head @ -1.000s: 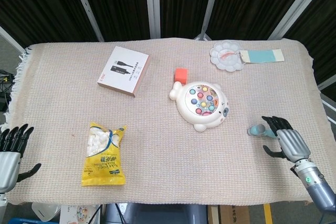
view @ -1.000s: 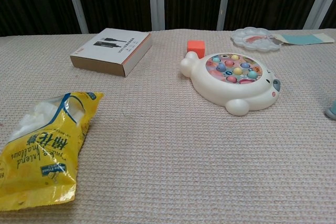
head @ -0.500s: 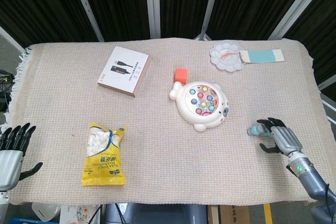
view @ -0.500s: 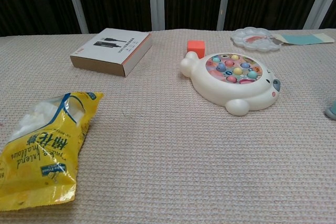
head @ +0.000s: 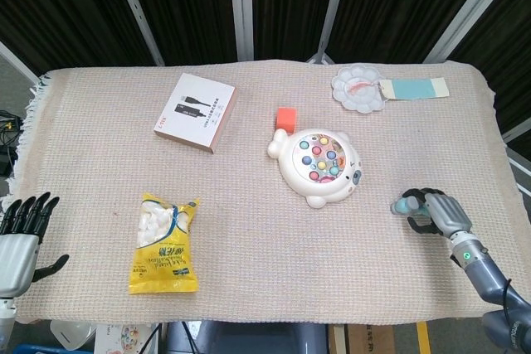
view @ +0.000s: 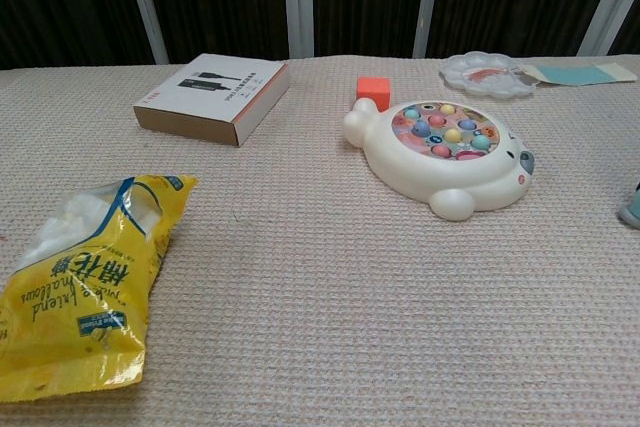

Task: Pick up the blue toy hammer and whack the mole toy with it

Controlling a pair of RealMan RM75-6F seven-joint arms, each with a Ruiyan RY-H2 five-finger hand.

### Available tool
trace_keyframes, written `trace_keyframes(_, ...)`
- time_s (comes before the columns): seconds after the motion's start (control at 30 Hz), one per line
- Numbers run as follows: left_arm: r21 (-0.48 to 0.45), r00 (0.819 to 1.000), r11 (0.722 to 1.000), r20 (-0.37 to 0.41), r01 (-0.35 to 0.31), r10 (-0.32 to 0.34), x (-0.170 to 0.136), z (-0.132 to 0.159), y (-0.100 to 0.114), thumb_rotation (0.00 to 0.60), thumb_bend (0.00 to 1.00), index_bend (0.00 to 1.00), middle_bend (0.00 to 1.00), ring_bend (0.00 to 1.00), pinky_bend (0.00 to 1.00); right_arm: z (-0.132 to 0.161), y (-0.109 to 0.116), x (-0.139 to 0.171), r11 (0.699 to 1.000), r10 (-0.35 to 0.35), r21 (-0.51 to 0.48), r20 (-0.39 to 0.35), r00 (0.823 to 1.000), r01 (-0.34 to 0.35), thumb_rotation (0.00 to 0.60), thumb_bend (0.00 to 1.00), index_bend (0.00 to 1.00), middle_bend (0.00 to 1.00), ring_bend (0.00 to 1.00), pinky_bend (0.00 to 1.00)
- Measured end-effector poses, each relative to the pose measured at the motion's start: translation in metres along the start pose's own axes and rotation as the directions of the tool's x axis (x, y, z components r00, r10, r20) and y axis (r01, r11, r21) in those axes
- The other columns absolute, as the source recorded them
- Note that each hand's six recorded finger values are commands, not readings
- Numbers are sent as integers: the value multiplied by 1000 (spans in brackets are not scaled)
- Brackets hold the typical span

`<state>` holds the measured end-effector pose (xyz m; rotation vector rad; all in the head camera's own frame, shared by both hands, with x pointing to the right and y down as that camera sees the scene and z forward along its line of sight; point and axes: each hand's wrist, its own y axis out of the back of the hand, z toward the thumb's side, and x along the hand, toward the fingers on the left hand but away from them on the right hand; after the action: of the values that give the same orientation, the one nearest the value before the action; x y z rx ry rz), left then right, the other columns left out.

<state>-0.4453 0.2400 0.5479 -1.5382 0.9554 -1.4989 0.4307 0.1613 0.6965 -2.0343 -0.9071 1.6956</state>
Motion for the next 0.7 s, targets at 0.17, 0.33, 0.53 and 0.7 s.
trace_keyframes(0.17,4,1000,1000,0,1,-1,1,0,0,600,154,0,0,0,0,0,-1,-4,1000,-2,0,-4,1000,2,600,501,346,353,224,173)
trace_keyframes(0.33,5,1000,1000,-2,4,-4,2,0,0,600,155,0,0,0,0,-1,-2,-5,1000,3,4,-3,1000,-3,600,524,368,371,233,173)
trace_keyframes(0.53,8,1000,1000,-4,7,-7,4,0,-1,600,154,0,0,0,0,-2,-4,-7,1000,7,6,-2,1000,-7,600,563,384,385,240,173)
trace_keyframes(0.7,9,1000,1000,-4,10,-10,5,1,-2,600,154,0,0,0,0,-2,-5,-8,1000,8,8,-1,1000,-8,600,578,398,390,246,173)
